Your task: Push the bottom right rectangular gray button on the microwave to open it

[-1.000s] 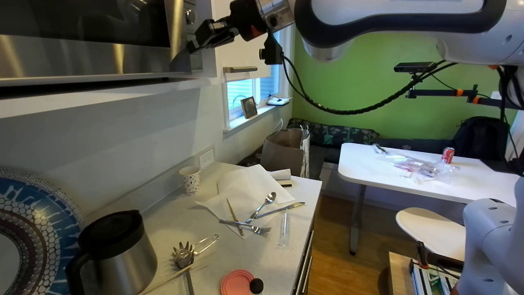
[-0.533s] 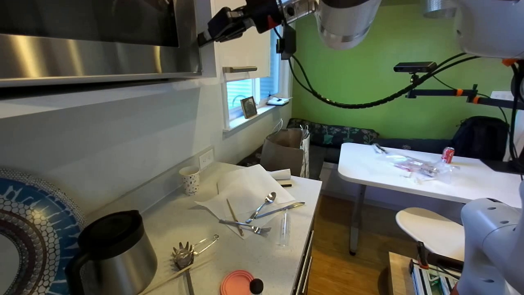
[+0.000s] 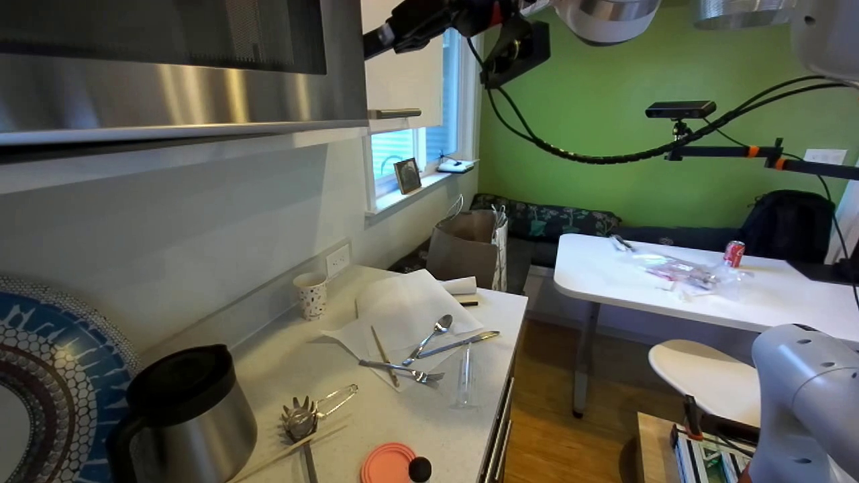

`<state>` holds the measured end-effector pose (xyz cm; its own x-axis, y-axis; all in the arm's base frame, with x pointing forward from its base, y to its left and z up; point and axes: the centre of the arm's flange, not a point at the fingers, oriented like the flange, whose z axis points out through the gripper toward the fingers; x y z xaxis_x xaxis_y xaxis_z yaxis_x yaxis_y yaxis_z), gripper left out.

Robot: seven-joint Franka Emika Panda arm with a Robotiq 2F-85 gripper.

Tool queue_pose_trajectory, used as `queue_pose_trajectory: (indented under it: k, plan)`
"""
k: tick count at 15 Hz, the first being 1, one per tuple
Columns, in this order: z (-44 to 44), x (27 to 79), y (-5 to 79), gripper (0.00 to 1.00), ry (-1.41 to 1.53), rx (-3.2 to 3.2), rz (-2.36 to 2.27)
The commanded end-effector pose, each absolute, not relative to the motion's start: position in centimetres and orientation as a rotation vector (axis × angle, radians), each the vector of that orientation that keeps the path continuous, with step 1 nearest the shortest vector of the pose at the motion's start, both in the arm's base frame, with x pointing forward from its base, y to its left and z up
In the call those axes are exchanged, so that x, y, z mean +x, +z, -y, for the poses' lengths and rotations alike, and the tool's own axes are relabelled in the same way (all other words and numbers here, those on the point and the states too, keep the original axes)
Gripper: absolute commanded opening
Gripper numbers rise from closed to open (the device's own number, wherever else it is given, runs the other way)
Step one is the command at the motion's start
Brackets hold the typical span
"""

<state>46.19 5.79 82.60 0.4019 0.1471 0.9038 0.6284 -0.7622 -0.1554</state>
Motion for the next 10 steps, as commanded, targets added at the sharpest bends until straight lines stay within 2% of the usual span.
queue_pose_trajectory:
  k: [1, 5, 10]
  plan:
    - [-7.5, 43.8, 82.9, 0.00, -1.202, -2.064, 0.783]
    - [-7.5, 41.9, 83.6, 0.00, -1.035, -2.043, 0.822]
    - [-6.8, 40.9, 84.6, 0.00, -1.057, -2.196, 0.716]
